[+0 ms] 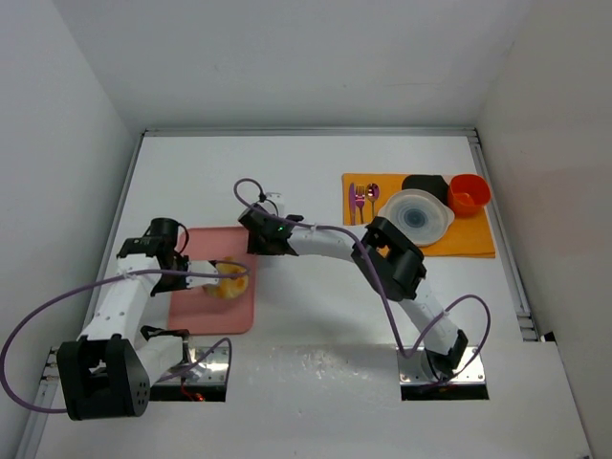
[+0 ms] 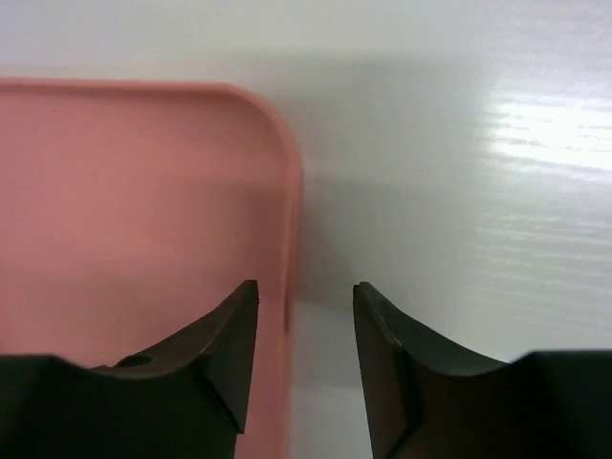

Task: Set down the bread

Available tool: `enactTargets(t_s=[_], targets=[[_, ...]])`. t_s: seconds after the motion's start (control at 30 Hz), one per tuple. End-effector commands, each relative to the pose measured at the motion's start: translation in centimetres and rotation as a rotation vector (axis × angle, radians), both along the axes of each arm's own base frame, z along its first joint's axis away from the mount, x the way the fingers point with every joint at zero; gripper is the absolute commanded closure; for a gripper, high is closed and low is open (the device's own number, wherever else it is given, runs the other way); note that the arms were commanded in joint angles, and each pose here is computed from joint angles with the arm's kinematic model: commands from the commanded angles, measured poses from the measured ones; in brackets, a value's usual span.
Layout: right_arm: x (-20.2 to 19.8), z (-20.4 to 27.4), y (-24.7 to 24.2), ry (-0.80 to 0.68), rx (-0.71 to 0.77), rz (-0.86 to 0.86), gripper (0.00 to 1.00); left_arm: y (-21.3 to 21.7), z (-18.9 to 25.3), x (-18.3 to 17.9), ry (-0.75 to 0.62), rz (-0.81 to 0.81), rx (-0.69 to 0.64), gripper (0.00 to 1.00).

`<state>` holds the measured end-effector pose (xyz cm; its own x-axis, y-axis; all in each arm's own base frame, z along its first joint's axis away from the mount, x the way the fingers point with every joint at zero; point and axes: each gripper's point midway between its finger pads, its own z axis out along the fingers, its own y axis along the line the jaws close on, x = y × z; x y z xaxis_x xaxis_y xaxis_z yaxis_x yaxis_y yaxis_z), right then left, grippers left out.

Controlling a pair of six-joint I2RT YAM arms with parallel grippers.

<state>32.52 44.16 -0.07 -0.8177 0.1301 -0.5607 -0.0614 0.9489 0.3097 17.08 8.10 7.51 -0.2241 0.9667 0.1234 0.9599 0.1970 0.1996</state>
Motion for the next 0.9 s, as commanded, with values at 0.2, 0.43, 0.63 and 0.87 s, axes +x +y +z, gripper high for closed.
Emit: enactTargets(t_s=[0.2, 0.43, 0.63, 0.87], targets=[[5.6, 10.9, -4.8, -0.153, 0.093, 0.002, 0.48, -2.8, 2.6, 1.4, -0.068, -0.009, -0.110, 1.00], [7.3, 14.7, -16.0, -0.185, 0.046, -0.088, 0.48, -7.4, 5.6, 6.1, -0.118, 0.043, -0.208, 1.00], [4.2, 14.7, -26.3, -0.155, -0.027, -0.198, 0.48, -13.0, 7.2, 10.1, -0.159, 0.020, -0.269, 1.00], [-2.0, 12.9, -35.6, -0.098, -0.082, -0.346, 0.52, -23.2, 6.2, 14.7, -0.135, -0.062, -0.336, 1.00]])
